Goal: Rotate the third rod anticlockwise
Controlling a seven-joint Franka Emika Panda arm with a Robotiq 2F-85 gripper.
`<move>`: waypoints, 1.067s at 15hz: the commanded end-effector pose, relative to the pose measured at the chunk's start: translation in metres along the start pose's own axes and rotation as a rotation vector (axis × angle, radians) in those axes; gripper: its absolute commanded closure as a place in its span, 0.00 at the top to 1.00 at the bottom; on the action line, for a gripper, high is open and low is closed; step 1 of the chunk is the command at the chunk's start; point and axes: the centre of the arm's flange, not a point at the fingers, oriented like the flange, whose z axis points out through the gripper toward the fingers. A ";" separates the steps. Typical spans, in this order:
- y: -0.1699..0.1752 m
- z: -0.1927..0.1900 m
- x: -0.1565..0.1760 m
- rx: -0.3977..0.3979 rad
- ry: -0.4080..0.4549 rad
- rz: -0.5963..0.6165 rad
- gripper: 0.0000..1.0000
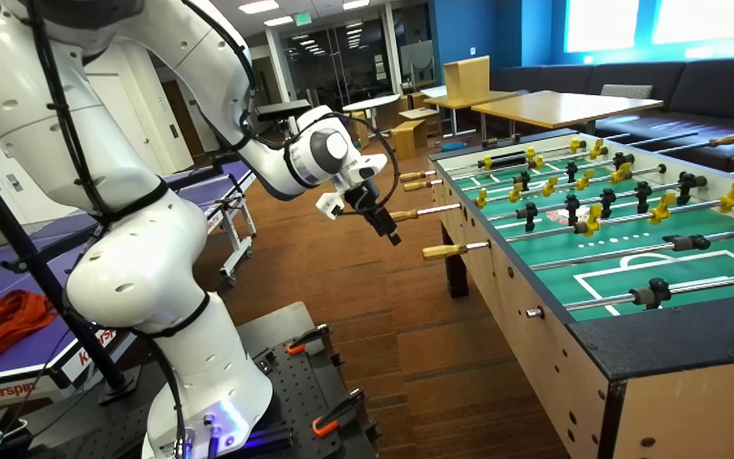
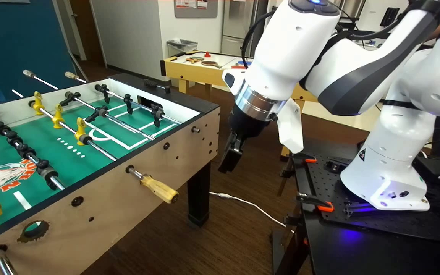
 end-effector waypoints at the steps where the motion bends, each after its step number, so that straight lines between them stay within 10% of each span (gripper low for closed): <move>1: -0.019 0.014 0.006 -0.131 -0.080 -0.143 1.00; 10: -0.070 0.080 0.003 -0.534 -0.068 -0.601 1.00; 16: -0.088 0.105 -0.032 -0.594 -0.001 -0.788 1.00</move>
